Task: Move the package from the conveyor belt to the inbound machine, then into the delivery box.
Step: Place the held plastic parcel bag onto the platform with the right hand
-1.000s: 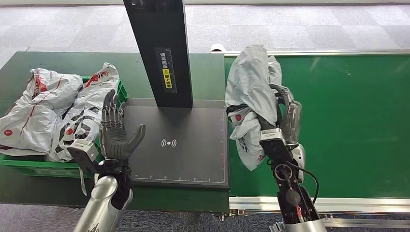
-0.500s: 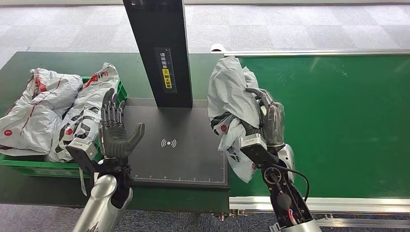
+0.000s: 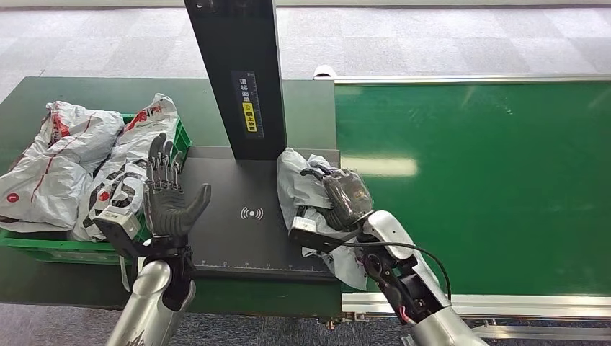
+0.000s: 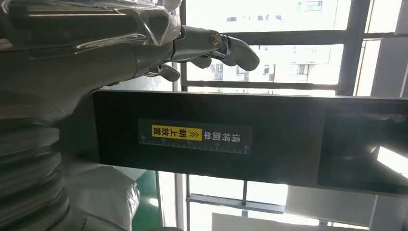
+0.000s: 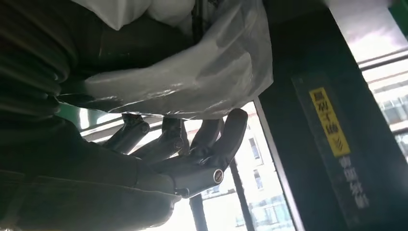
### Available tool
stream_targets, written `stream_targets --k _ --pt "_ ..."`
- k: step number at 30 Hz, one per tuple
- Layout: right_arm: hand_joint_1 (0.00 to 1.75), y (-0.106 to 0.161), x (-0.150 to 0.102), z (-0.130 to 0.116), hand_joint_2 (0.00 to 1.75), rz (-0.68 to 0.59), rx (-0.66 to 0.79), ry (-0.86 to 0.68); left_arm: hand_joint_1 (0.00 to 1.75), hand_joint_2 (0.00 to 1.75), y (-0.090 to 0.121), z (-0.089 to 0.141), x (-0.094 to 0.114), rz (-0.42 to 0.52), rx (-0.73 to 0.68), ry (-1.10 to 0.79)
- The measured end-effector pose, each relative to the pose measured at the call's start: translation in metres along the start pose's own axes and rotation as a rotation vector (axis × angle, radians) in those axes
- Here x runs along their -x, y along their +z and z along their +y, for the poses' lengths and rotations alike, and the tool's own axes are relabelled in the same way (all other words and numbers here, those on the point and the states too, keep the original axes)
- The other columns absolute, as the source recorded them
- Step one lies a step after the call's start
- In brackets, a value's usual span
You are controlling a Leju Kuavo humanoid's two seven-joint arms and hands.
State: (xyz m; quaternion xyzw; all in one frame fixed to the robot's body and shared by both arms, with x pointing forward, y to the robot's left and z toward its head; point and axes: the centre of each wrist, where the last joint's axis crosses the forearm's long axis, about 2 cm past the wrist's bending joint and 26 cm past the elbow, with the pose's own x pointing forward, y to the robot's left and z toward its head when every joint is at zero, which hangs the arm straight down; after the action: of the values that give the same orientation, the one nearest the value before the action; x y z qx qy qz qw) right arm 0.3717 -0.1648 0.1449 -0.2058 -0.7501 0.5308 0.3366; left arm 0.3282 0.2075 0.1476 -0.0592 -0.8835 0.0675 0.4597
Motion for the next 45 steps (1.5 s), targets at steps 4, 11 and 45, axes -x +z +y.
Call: stream_targets --k 4,11,45 --pt "1.75 -0.022 0.006 -0.009 1.75 -0.040 -0.151 0.077 0.00 1.75 -0.001 0.000 0.002 0.005 0.002 0.006" --pt "1.75 -0.050 0.001 -0.015 1.75 -0.093 -0.290 0.211 0.00 1.75 -0.003 0.002 0.004 0.007 0.001 0.009" --pt "0.00 -0.079 -0.043 0.006 1.75 -0.071 -0.188 0.053 0.00 1.75 -0.017 -0.010 0.018 0.026 0.134 0.031"
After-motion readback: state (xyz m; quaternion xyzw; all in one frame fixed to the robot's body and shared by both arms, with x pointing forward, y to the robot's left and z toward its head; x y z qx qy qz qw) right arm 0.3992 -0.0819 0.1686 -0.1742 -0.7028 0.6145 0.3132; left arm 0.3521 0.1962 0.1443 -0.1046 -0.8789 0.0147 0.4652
